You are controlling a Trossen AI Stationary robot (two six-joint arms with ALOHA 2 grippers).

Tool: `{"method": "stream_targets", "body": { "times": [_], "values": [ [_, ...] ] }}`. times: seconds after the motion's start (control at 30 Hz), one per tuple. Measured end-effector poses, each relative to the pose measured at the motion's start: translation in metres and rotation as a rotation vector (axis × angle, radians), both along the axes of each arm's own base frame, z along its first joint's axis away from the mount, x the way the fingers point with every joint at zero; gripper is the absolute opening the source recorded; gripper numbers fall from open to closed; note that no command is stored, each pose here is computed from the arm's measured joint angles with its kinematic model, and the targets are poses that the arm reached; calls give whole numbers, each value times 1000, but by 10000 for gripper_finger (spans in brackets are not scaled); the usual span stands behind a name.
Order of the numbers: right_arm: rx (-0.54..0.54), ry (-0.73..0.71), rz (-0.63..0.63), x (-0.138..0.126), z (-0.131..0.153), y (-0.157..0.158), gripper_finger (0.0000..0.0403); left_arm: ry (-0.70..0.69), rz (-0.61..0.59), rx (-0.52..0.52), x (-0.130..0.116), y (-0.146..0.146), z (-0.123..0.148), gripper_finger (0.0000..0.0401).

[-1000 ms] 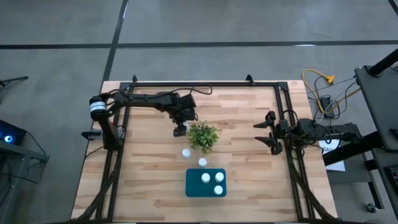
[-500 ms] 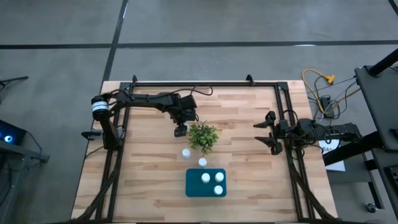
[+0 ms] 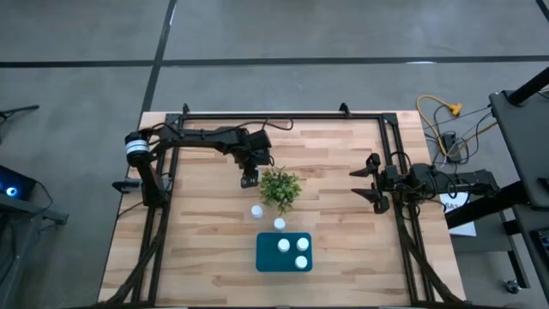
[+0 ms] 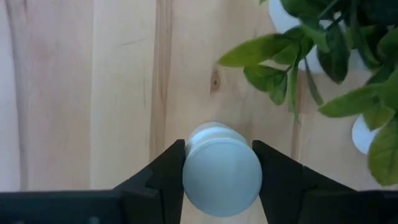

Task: Pick and place pill bottles into a basket
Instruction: Put the white medicine bottle into the blue bin

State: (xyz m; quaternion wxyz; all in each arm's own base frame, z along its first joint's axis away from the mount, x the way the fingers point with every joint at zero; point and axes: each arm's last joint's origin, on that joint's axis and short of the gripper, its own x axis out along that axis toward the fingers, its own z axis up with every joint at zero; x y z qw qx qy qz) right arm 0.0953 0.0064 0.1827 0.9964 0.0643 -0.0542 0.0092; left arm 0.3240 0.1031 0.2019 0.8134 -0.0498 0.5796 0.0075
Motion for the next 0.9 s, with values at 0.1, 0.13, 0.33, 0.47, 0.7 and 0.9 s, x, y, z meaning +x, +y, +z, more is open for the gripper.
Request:
{"method": "stream_targets", "body": {
  "times": [0.1,0.13,0.33,0.47,0.7,0.9],
  "values": [
    [0,0,0,0,0,0,250,-23,0,8,1,0,7,142],
    [0,0,0,0,0,0,251,-28,1,11,0,0,10,142],
    [0,0,0,0,0,0,247,-62,2,24,-3,-1,30,142],
    [0,0,0,0,0,0,244,-84,3,35,-10,-3,49,142],
    [0,0,0,0,0,0,250,-208,30,72,-23,-7,96,142],
    [0,0,0,0,0,0,248,-357,44,39,-39,-17,134,142]
  ]
}}
